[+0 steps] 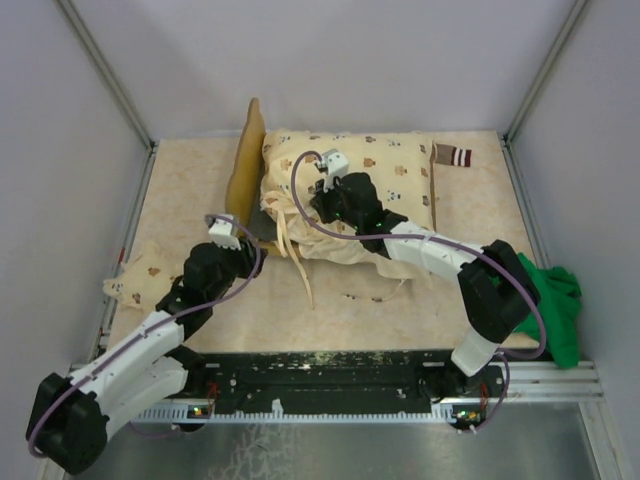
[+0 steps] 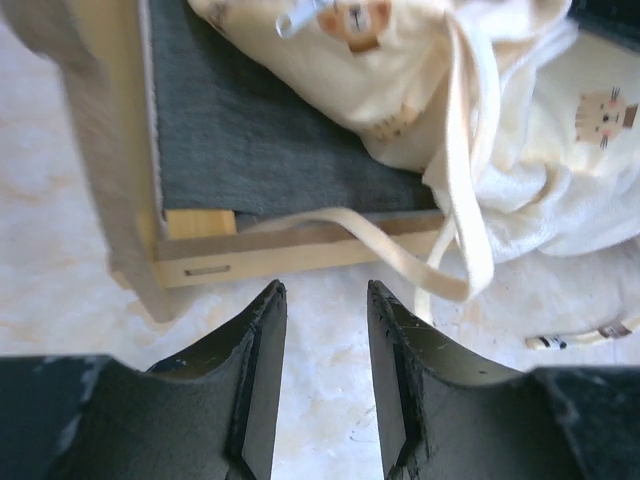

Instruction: Set up the pet bed

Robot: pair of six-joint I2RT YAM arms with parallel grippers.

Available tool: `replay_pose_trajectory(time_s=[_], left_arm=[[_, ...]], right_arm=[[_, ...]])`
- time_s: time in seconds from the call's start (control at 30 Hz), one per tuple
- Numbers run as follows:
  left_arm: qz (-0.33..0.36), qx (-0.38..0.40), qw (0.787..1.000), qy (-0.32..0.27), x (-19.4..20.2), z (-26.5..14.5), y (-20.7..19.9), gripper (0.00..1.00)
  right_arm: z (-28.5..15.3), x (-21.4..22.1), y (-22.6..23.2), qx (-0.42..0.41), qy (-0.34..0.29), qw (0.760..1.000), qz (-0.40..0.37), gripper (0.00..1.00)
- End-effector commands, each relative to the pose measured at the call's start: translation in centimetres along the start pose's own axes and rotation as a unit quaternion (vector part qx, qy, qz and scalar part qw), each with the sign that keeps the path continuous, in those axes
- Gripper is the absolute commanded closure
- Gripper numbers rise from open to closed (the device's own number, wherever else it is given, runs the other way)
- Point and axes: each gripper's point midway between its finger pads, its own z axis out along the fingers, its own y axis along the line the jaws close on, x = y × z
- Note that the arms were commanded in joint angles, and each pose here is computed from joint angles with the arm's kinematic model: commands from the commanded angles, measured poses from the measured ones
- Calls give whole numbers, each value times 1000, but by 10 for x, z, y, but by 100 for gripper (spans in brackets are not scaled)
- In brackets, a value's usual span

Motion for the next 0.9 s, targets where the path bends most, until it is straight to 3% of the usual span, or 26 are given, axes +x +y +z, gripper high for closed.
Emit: replay_pose_trajectory(time_s=[0.0, 0.13, 0.3, 0.6, 0.7, 0.77, 0.87], left_arm=[[43, -66, 997, -18, -41, -19, 17, 54], [47, -109, 990, -74, -89, -35, 24, 46], [91, -145, 980, -103, -110, -37, 35, 38], [120, -183, 972, -82, -110, -3, 54, 35], [134, -185, 971, -66, -103, 9, 58, 42], [145, -173, 973, -57, -100, 15, 56, 52], [153, -121, 979, -54, -103, 16, 37, 80]], right_arm=[[-8, -47, -1, -2, -59, 998, 2, 100], [-7, -52, -2, 3, -62, 998, 5, 100], [-8, -55, 4, -11, -56, 998, 7, 100], [-11, -45, -1, 0, -41, 999, 2, 100], [-8, -38, 3, -13, -37, 999, 12, 100], [-6, -32, 6, -20, -35, 999, 17, 100], [-6, -31, 3, -11, -34, 999, 19, 100]])
